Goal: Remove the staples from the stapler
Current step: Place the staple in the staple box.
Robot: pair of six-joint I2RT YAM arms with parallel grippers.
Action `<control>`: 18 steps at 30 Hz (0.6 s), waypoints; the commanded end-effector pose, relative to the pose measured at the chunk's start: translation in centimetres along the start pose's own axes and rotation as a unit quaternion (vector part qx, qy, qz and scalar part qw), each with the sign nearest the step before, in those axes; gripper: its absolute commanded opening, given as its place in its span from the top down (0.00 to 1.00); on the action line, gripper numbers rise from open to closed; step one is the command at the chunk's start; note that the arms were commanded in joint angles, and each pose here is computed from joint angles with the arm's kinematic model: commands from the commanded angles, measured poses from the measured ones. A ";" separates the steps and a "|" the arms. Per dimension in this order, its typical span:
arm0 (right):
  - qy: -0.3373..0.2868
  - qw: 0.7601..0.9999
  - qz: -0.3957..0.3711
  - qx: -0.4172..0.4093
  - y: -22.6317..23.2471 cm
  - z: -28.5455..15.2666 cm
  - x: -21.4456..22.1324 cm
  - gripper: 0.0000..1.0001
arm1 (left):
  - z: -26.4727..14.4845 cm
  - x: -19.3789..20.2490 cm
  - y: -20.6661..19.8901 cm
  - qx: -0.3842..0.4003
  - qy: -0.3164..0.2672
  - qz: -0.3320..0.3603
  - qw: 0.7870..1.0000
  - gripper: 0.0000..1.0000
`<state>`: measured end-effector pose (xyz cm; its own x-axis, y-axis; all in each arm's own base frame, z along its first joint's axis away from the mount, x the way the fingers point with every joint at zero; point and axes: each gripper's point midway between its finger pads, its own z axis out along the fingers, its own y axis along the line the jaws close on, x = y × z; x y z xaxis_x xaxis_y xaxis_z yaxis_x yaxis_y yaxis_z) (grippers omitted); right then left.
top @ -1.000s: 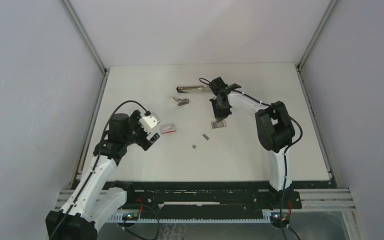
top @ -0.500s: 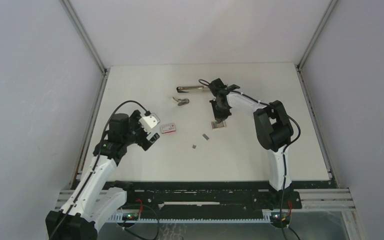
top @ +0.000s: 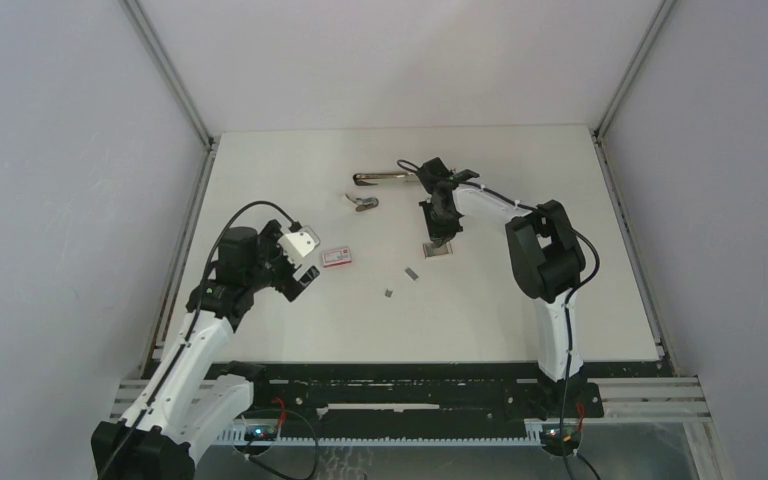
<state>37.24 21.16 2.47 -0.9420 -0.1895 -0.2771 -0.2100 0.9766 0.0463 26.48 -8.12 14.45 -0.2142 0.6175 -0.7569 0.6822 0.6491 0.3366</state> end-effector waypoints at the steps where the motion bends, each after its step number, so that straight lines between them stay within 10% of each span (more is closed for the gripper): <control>1: -0.020 1.000 0.007 0.000 0.3 0.1 -1.3 1.00 | -0.1 -0.5 0.5 -0.013 -0.016 0.002 1.000 0.00; 18: -0.022 1.000 0.007 0.000 0.5 0.2 -1.6 1.00 | 0.0 -0.5 0.4 -0.012 -0.016 0.002 1.000 0.00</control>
<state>37.25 21.06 1.82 -0.9442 -0.1915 -0.2681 -0.2087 0.9773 0.0366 26.48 -8.12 14.45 -0.2144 0.6172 -0.7570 0.6821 0.6494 0.3363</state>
